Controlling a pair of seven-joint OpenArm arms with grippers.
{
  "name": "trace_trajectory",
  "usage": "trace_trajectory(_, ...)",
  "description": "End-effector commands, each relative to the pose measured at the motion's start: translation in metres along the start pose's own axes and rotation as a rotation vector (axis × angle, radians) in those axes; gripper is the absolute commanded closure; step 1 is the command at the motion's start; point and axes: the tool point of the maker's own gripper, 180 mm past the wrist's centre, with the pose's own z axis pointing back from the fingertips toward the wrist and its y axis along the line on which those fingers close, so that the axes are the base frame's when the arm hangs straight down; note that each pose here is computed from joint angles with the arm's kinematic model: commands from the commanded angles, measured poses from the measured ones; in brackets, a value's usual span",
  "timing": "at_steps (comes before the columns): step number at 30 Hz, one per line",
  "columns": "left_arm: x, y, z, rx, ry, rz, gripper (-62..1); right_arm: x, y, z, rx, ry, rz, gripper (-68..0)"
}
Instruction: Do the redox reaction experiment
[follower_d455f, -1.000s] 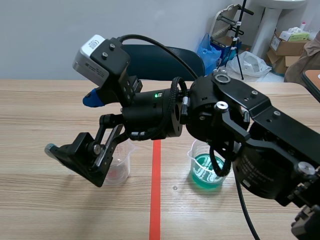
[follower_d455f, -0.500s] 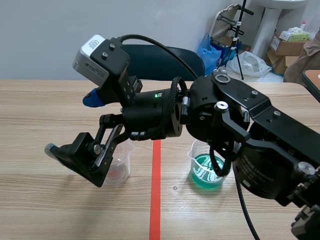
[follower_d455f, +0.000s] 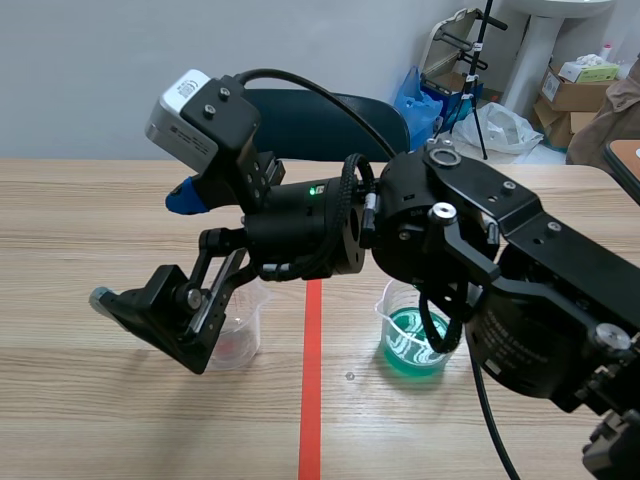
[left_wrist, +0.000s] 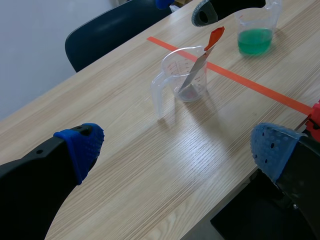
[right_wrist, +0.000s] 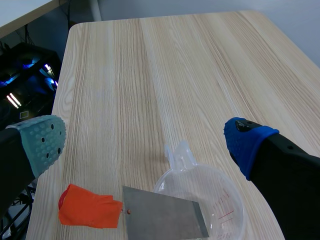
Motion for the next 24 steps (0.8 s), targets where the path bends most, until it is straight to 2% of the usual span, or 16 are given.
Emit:
trace_trajectory(1,0.005,0.0,-0.001,0.005,-0.026,0.009,-62.3,0.008,-0.001,0.0,0.007,-0.021,0.011,-67.9)
trace_trajectory(7,0.005,0.0,-0.001,0.005,-0.026,0.009,-62.3,0.008,-0.005,0.002,-0.005,-0.023,0.01,-67.9)
trace_trajectory(11,0.005,0.0,-0.001,0.005,-0.026,0.009,-62.3,0.008,-0.02,0.013,-0.061,-0.031,0.0,-67.9)
trace_trajectory(19,0.005,0.0,-0.001,0.005,-0.026,0.009,-62.3,0.016,-0.053,0.06,-0.217,-0.04,0.043,-67.9)
trace_trajectory(24,0.005,0.0,-0.001,0.005,-0.026,0.009,-62.3,0.018,-0.056,0.093,-0.308,-0.03,0.075,-67.9)
